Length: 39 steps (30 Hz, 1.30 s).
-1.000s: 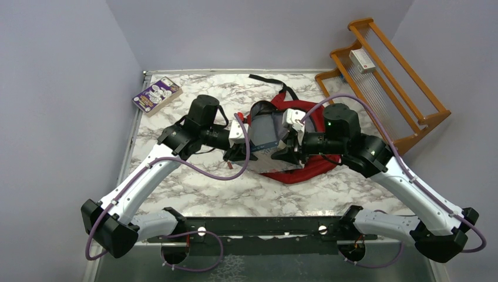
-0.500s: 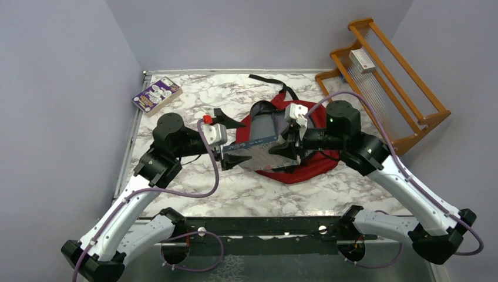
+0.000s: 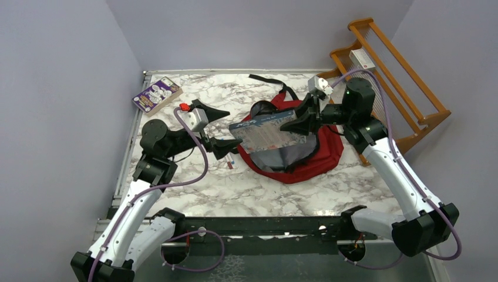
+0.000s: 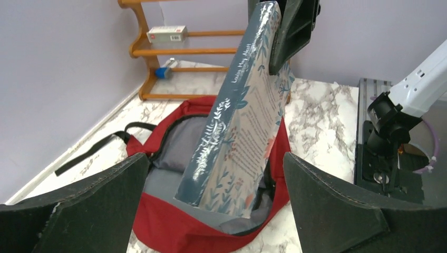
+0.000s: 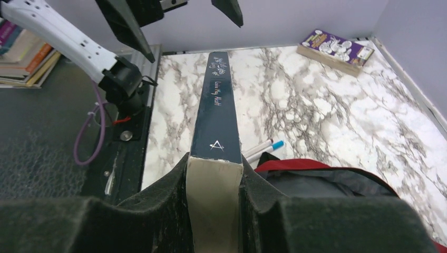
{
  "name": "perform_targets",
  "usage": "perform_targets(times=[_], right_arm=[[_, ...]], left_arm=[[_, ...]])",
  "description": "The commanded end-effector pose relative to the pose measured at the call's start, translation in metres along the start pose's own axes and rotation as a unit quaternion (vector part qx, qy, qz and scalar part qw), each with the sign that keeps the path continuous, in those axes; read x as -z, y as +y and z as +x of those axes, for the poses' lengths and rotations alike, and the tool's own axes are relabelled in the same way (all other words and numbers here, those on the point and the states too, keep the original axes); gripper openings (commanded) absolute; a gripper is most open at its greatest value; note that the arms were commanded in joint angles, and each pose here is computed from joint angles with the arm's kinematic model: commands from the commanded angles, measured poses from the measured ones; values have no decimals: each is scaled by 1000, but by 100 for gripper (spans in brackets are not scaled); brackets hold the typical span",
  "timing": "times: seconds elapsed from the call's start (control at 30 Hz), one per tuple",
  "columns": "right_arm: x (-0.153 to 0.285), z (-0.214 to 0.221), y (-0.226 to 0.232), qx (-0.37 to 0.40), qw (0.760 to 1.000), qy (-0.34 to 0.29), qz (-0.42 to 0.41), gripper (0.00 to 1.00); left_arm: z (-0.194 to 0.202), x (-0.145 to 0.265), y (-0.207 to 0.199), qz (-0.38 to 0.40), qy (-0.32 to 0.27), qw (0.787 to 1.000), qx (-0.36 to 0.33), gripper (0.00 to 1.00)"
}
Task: Pack the student bag
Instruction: Pick up the book from the center of the board.
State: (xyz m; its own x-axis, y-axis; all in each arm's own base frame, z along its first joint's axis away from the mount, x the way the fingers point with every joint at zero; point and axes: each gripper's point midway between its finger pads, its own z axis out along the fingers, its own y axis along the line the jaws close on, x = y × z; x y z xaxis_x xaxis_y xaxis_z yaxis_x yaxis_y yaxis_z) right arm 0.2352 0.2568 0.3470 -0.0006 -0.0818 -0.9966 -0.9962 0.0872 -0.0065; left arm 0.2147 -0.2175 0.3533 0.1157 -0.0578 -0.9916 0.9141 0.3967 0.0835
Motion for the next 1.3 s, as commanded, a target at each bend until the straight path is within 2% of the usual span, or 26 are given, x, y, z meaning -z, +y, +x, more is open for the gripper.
perform_targets(times=[0.0,0.37,0.6,0.93,1.1,1.27], right_arm=[[18,-36,28,68,993,-52,-78,0],[27,-52,50,92,985,-65,-133,0],[28,-80,39,103,987,-106,-59,0],[30,-97,40,88,985,-140,-51,1],[30,-99,40,88,985,-144,-46,0],[32,-103,42,87,983,-157,-38,0]], left_arm=[[-27,-5,-4,27,-42,999,-14,99],[-42,-9,-14,65,-61,996,-26,99],[-31,-15,-28,115,-51,992,-19,97],[-43,-29,-62,204,-63,977,-8,68],[-43,-31,-67,218,-65,974,-2,51],[-41,-31,-68,218,-66,974,6,49]])
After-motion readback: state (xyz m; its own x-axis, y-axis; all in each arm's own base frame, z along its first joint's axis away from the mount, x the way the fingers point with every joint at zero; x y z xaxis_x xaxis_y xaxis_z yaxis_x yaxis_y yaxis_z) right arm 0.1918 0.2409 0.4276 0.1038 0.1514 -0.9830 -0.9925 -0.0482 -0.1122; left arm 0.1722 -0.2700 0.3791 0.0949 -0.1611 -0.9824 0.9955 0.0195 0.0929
